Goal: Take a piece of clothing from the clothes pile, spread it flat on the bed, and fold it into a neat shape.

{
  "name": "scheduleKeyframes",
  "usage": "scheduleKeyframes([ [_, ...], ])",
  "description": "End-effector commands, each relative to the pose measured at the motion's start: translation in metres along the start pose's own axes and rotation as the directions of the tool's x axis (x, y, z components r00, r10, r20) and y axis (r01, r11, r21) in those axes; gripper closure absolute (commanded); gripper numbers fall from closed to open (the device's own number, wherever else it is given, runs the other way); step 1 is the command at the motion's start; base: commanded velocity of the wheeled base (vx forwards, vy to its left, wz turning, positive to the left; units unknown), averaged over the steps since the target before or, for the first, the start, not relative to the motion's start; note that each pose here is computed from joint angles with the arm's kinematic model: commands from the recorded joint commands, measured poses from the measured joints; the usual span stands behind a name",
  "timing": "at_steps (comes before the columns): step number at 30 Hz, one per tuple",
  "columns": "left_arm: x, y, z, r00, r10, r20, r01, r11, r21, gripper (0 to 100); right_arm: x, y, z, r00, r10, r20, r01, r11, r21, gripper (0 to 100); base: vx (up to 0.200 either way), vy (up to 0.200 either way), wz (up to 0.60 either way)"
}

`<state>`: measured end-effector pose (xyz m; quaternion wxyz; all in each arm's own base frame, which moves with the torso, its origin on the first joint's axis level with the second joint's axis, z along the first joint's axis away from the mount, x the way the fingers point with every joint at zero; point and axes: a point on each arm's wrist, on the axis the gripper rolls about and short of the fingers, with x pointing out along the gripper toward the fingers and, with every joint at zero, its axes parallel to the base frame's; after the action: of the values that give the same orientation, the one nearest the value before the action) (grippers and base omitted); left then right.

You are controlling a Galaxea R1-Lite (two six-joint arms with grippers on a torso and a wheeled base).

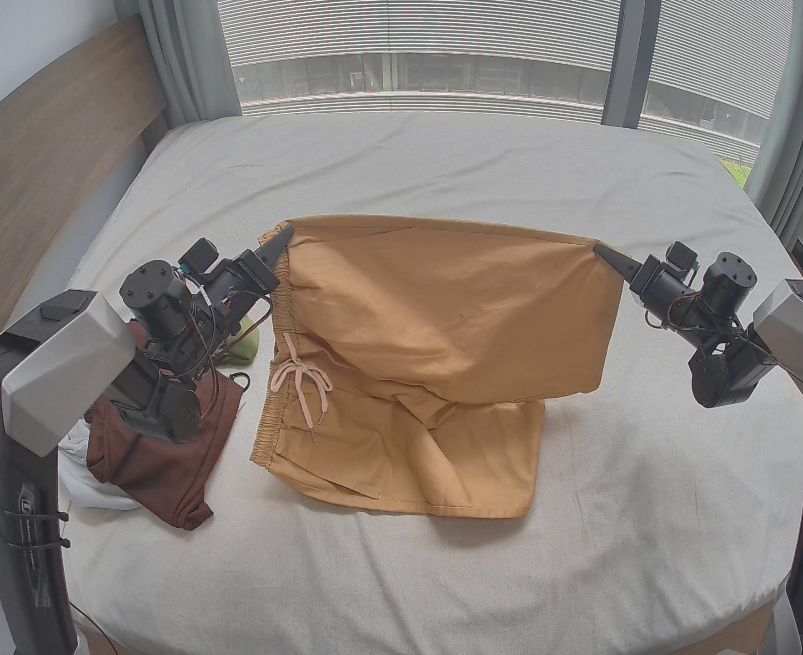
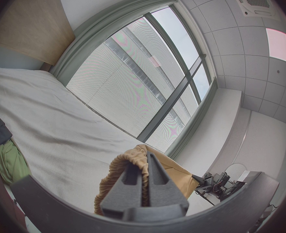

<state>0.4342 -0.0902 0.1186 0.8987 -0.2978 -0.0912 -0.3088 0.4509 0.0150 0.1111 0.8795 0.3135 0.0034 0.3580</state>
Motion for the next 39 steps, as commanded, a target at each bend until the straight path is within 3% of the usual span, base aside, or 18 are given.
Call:
scheduleKeyframes([
  [1,0.002,0.016,-0.005,1.0,0.017,0.006,-0.017,1.0,-0.006,100,0.008,-0.012,-0.005,1.0,0.003,0.005,-0.003,1.0,-0.003,100,0.0,0.0,0.0],
  [16,0.007,0.034,-0.012,0.999,0.022,0.023,-0.022,1.0,-0.012,100,0.027,-0.039,-0.01,1.0,0.007,0.014,-0.007,1.0,-0.01,100,0.0,0.0,0.0],
  [29,0.016,0.037,-0.009,0.999,0.012,0.038,-0.01,0.999,-0.04,100,0.034,-0.044,-0.004,0.999,0.017,0.029,-0.017,0.999,-0.027,100,0.0,0.0,0.0],
  [30,0.016,0.037,-0.009,0.999,0.014,0.035,-0.013,0.999,-0.042,0,0.035,-0.045,-0.003,0.999,0.02,0.032,-0.019,0.999,-0.03,100,0.0,0.0,0.0],
  [31,0.016,0.038,-0.009,0.999,0.018,0.033,-0.016,0.999,-0.043,0,0.036,-0.045,-0.002,0.999,0.024,0.035,-0.022,0.999,-0.034,100,0.0,0.0,0.0],
  [32,0.017,0.038,-0.009,0.999,0.02,0.03,-0.019,0.999,-0.044,0,0.037,-0.046,0.0,0.999,0.027,0.04,-0.025,0.999,-0.039,0,0.0,0.0,0.0],
  [39,0.019,0.033,-0.011,1.0,0.01,0.007,-0.01,0.999,-0.053,0,0.035,-0.05,0.01,0.998,0.013,0.06,-0.01,0.998,-0.054,0,0.0,0.0,0.0],
])
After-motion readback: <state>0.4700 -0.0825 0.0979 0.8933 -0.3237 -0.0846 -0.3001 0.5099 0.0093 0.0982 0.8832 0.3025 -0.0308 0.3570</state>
